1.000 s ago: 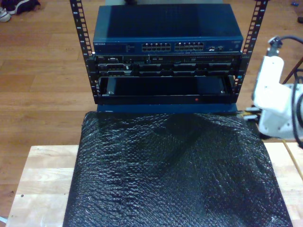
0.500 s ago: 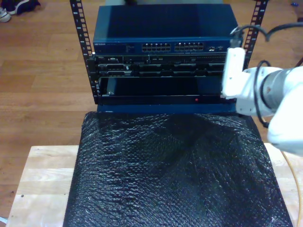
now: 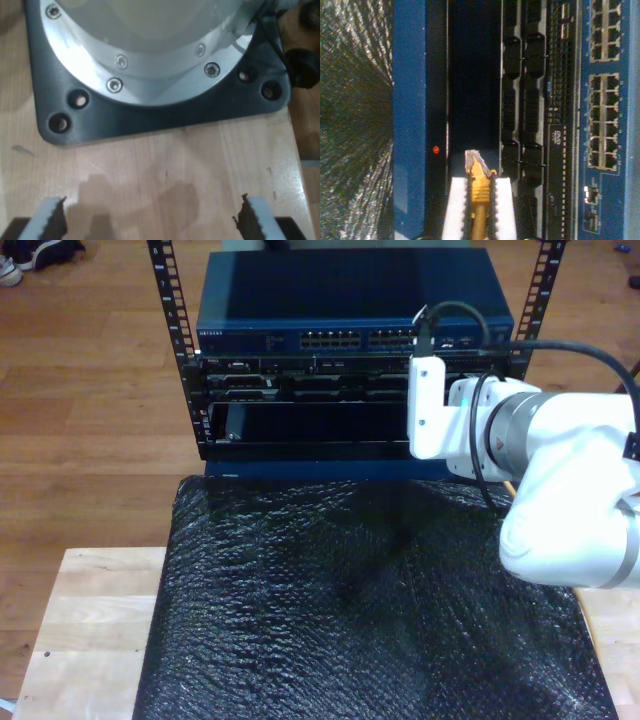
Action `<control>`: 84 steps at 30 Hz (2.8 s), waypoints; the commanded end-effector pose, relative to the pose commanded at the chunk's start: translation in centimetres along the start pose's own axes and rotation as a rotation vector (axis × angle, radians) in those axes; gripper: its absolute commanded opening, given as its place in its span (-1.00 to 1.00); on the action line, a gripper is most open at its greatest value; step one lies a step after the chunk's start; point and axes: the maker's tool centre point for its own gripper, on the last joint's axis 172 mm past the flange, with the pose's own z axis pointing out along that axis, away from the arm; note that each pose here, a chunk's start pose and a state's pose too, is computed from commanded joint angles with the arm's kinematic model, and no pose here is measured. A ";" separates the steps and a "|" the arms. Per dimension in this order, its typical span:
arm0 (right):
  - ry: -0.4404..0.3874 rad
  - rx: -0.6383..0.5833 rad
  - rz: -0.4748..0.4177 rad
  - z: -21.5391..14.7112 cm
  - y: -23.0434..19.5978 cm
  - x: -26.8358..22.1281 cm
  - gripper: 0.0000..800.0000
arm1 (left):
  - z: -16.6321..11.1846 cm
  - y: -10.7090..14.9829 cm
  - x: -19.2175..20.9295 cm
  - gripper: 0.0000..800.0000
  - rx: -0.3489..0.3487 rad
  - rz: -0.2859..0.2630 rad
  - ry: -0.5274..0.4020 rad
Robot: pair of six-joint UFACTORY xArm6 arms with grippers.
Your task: Grab the cable and plug it in
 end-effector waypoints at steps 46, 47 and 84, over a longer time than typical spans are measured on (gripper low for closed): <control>-0.014 -0.398 -0.199 5.5 7.5 4.7 -1.00 | 0.0 0.0 0.0 1.00 0.001 -0.001 0.000; -0.022 -0.399 -0.195 5.9 7.8 4.2 -1.00 | 0.0 0.0 0.0 1.00 0.001 -0.001 0.000; -0.157 -0.584 -0.140 5.6 8.5 -2.0 -1.00 | 0.0 0.0 0.0 1.00 0.001 -0.001 0.000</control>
